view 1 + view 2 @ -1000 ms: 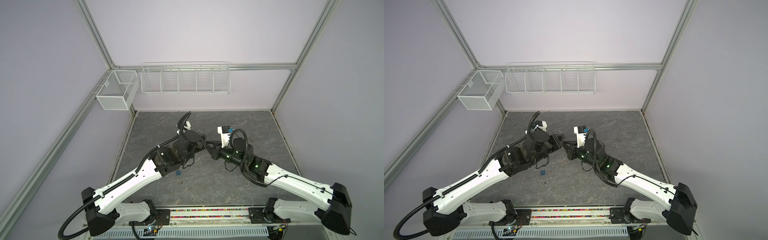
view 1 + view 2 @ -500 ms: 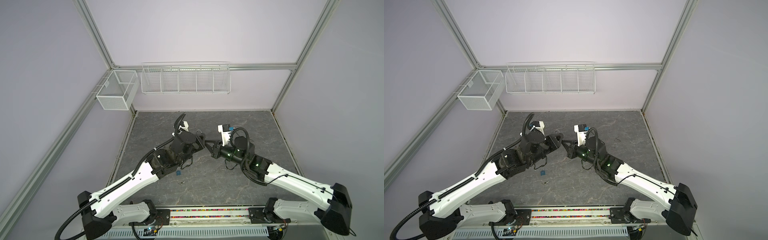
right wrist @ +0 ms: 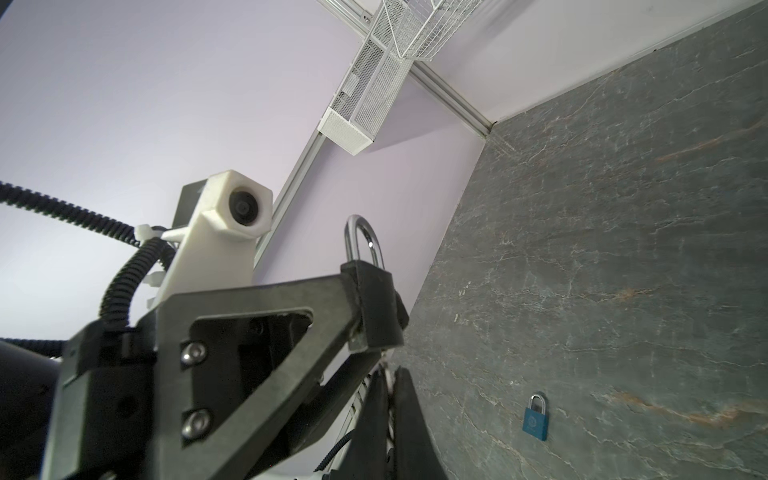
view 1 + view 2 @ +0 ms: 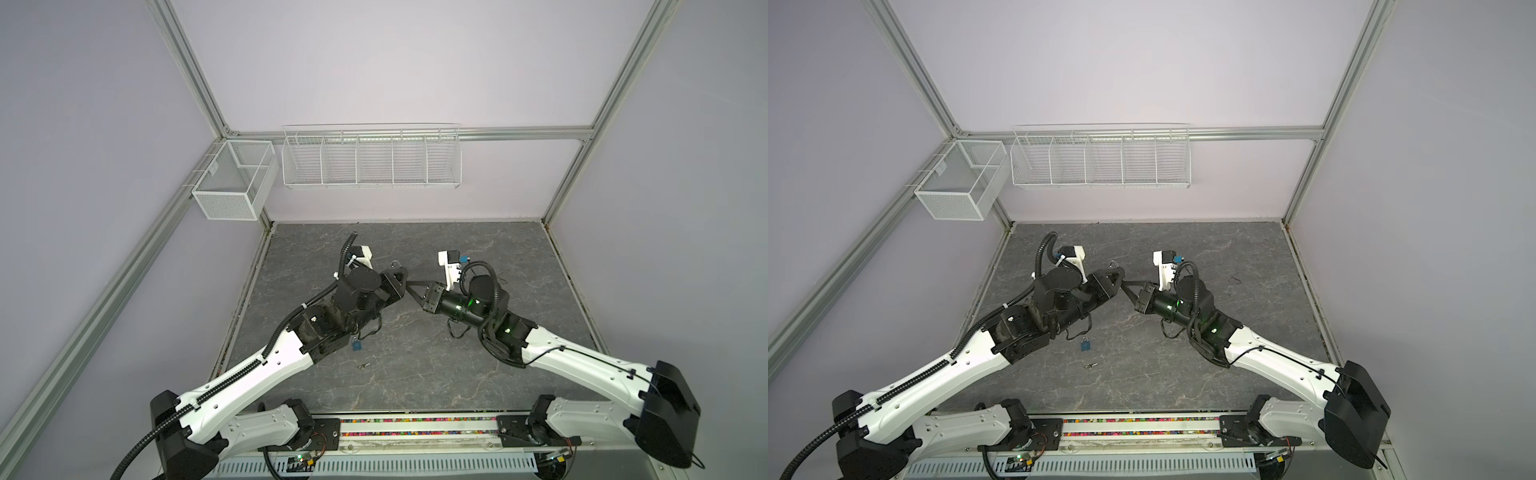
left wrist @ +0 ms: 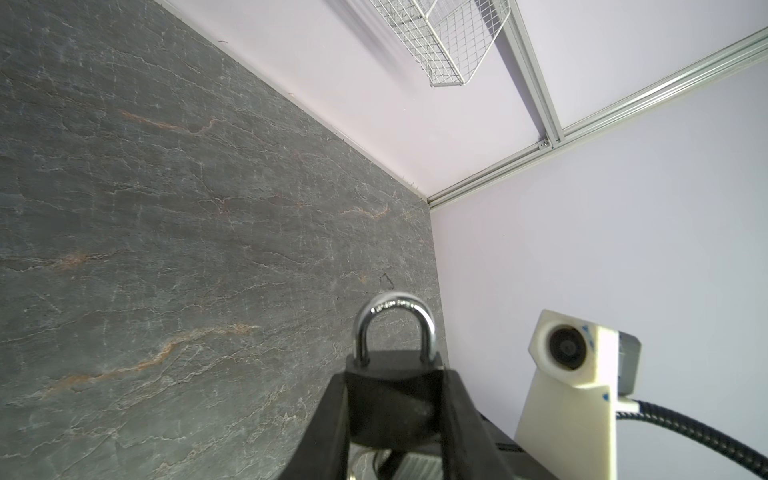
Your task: Unlock with the key
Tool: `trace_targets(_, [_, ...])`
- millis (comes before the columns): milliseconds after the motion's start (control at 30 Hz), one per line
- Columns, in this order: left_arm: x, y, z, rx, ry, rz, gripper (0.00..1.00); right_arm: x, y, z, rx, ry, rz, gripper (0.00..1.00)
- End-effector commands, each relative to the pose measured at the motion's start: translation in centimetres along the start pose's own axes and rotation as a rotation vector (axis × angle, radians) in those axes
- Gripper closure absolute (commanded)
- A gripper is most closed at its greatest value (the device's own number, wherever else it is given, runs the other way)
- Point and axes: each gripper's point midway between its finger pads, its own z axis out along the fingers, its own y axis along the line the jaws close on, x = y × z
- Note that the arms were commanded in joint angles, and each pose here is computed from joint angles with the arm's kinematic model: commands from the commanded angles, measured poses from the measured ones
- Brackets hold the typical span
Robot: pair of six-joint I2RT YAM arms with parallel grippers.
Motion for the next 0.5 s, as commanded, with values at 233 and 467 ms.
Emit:
trace_targets(233, [1.28,0.01,0.04,0.015,0.058,-0.008,1.00,-2.41,5.12,-1.68,-0.239,-0.097,0.106,0.94])
trace_targets(467, [0.72,-0.40,-0.05,0.015,0.042,0.009,1.00,-2.05,4.79,-1.79,-0.166,-0.077,0.019,0.94])
